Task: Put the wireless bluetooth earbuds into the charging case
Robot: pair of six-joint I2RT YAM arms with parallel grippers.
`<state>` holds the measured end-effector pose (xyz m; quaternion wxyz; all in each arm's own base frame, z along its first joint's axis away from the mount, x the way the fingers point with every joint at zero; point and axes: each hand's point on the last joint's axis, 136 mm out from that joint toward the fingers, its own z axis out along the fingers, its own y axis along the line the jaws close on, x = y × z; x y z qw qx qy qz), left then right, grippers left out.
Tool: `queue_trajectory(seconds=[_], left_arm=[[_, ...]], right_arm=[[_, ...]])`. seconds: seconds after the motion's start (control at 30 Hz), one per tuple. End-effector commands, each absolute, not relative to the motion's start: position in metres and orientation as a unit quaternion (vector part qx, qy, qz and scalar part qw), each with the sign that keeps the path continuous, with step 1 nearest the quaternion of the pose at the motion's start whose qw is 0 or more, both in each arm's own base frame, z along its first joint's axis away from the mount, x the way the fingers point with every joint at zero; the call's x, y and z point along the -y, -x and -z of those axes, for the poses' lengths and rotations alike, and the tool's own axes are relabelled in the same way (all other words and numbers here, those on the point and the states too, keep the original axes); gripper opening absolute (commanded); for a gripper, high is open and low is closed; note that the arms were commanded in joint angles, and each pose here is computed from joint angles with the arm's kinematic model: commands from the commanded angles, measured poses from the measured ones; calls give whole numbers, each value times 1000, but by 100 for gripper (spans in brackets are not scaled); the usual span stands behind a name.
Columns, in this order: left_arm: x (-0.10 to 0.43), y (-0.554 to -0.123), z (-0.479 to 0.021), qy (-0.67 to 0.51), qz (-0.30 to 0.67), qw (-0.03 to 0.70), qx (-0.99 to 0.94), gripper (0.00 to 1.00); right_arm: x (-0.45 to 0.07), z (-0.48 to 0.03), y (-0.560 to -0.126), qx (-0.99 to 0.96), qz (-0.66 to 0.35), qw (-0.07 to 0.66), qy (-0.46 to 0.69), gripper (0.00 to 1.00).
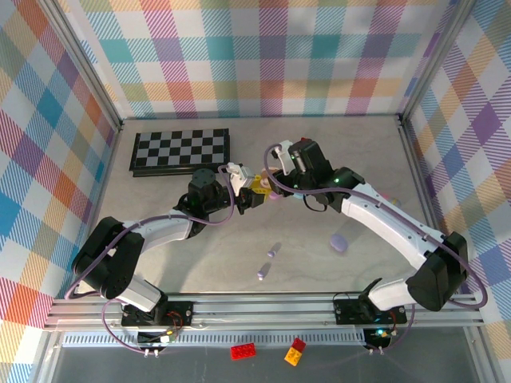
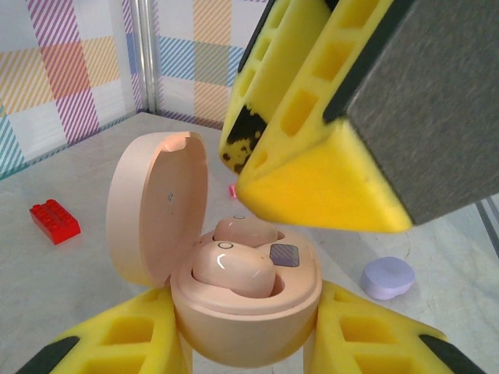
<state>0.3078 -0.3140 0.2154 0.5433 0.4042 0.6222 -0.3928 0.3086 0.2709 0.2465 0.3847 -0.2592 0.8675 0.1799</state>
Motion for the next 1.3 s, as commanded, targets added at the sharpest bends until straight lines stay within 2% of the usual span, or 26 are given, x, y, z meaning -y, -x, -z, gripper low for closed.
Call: queue_trajectory(seconds=[0.0,0.17,0.23,0.43,0.67,0.8,1.1,1.17,1.27], left_arm=[[315,-308,-242,-408,396,578,-586,29],[315,-303,-244,-418,398,579,-576,29],[315,-300,-245,-423,398,581,-570,29],[314,-297,-248,-426,396,587,-563,29],[313,-298,-251,-420,399,590,-562,29],[312,-300,-252,-414,397,592,-566,29],[314,-303,-255,-410,399,596,-564,29],[313,-302,-258,-408,402,599,-560,29],[313,-301,-262,-405,406,603,-555,29]], right_arm=[[-271,-281,-296,-840,-225,427,250,34],[-268,-311,-295,-820,-298,442,207,50],[-269,-316,-302,-826,-322,424,185,52],[-284,-307,-320,-857,-325,360,175,52],[-287,-277,-325,-881,-304,314,184,47],[-279,-275,-316,-883,-299,313,184,43],[-267,-285,-305,-874,-323,329,156,43],[-260,-288,-308,-871,-348,325,120,47],[-249,-288,-315,-860,-415,290,54,62]])
